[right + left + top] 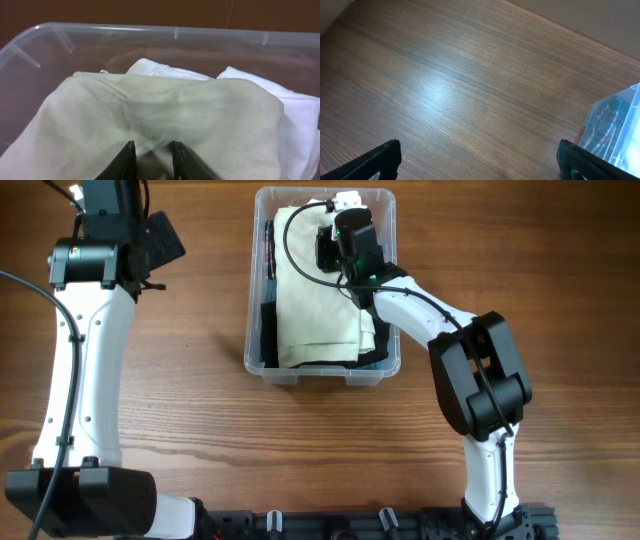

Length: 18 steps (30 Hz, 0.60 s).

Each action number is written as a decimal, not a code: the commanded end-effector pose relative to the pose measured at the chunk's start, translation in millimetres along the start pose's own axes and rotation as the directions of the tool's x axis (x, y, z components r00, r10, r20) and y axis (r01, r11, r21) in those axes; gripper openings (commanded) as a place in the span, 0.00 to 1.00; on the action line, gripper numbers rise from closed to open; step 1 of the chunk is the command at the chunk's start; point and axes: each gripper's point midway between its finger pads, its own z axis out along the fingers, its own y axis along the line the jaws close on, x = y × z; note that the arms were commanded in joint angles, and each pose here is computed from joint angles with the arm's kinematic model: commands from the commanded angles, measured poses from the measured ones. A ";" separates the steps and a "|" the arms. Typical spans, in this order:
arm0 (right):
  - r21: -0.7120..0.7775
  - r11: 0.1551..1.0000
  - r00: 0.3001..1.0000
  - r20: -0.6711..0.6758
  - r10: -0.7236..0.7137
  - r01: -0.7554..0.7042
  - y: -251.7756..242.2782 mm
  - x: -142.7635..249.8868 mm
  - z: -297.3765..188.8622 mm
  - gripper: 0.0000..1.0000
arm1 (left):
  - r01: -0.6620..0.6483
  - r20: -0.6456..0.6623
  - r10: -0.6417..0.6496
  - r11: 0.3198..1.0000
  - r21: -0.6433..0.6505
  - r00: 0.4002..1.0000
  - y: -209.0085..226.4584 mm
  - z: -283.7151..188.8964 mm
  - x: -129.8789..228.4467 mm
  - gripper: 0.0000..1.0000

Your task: Pack container

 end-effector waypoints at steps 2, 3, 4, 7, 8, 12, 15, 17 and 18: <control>-0.012 0.997 0.994 0.084 -0.076 0.077 8.3 -51.0 -35.7 0.24 | -0.002 0.006 0.002 1.000 -0.013 1.000 2.9 0.3 -1.4 1.00; -0.018 0.997 0.989 0.128 -0.072 0.075 12.3 -78.3 -59.4 0.24 | -0.002 0.006 0.002 1.000 -0.013 1.000 2.9 0.3 -1.4 1.00; -0.023 0.997 0.986 0.155 -0.069 0.074 15.0 -96.6 -78.1 0.27 | -0.002 0.006 0.002 1.000 -0.013 1.000 2.9 0.3 -1.4 1.00; -0.031 0.997 0.978 0.202 -0.061 0.069 19.3 -137.0 -136.7 0.41 | -0.002 0.006 0.002 1.000 -0.013 1.000 2.9 0.3 -1.4 1.00; -0.033 0.997 0.975 0.213 -0.059 0.067 20.0 -147.8 -158.0 0.41 | -0.002 0.006 0.002 1.000 -0.013 1.000 2.9 0.3 -1.4 1.00; -0.047 0.997 0.957 0.285 -0.049 0.065 20.6 -188.1 -270.4 0.53 | -0.002 0.006 0.002 1.000 -0.013 1.000 2.9 0.3 -1.4 1.00; -0.054 0.996 0.943 0.330 -0.043 0.064 16.6 -197.8 -348.6 0.69 | -0.002 0.006 0.002 1.000 -0.013 1.000 2.9 0.3 -1.4 1.00; -0.060 0.996 0.932 0.361 -0.037 0.063 13.0 -198.1 -395.3 0.81 | -0.002 0.006 0.002 1.000 -0.013 1.000 2.9 0.3 -1.4 1.00; -0.062 0.996 0.925 0.379 -0.035 0.063 10.9 -196.7 -418.9 0.87 | -0.002 0.006 0.002 1.000 -0.013 1.000 2.9 0.3 -1.4 1.00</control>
